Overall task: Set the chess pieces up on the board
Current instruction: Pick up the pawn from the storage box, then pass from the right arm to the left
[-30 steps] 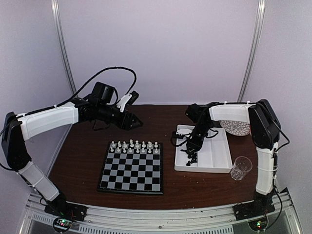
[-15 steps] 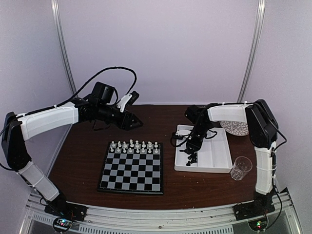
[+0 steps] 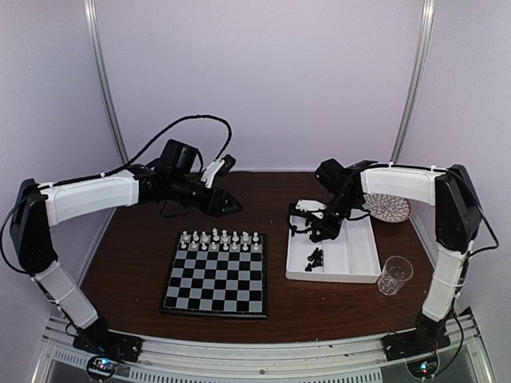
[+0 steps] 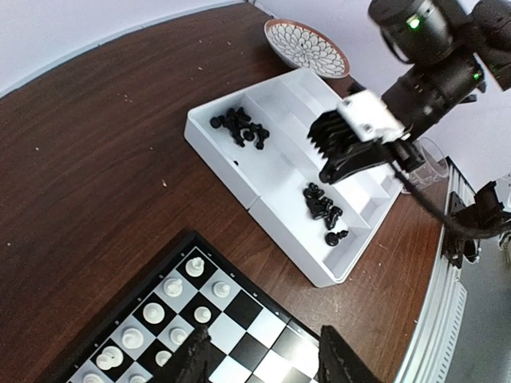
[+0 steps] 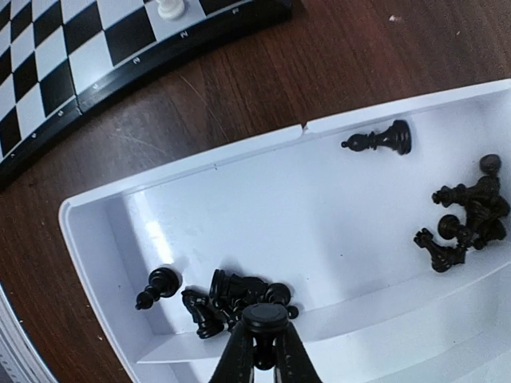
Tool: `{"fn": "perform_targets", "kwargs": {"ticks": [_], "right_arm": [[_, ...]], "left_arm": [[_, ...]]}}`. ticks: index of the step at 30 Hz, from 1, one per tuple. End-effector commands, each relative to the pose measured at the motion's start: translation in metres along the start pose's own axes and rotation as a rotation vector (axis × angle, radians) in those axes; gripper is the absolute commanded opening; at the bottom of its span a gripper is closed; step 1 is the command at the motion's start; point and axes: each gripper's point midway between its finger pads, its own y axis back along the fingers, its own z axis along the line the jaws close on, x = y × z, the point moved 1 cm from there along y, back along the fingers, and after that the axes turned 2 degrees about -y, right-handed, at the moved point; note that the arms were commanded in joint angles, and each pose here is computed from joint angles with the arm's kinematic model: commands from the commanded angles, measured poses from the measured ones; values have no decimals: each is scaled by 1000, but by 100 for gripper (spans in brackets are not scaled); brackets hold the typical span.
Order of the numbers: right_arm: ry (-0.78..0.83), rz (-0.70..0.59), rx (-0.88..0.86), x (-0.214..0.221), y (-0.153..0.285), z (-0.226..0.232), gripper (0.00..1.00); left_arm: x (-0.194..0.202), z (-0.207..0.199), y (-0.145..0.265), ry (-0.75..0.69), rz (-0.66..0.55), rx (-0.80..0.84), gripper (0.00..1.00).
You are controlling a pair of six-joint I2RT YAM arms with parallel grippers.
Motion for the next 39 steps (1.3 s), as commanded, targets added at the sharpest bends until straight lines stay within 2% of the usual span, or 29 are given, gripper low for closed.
{"fn": "perform_targets", "kwargs": {"ticks": [1, 6, 13, 17, 20, 27, 33, 39], "right_arm": [[0, -94, -7, -7, 28, 11, 0], [16, -211, -60, -13, 60, 36, 1], [46, -265, -86, -8, 86, 57, 2], [70, -331, -148, -8, 100, 80, 3], [92, -324, -155, -5, 101, 87, 3], [185, -298, -117, -5, 103, 100, 3], [243, -285, -94, -10, 106, 109, 3], [270, -270, -81, -11, 104, 114, 4]], "left_arm": [[7, -12, -21, 22, 8, 40, 46], [5, -46, -42, 93, -12, 147, 45], [26, -71, -86, 229, 42, 221, 46], [11, -108, -89, 167, -32, 299, 45], [6, -124, -94, 164, -29, 345, 45], [3, -140, -105, 350, -19, 499, 45], [2, -146, -110, 425, 11, 552, 47], [3, -155, -114, 455, 41, 621, 41]]}}
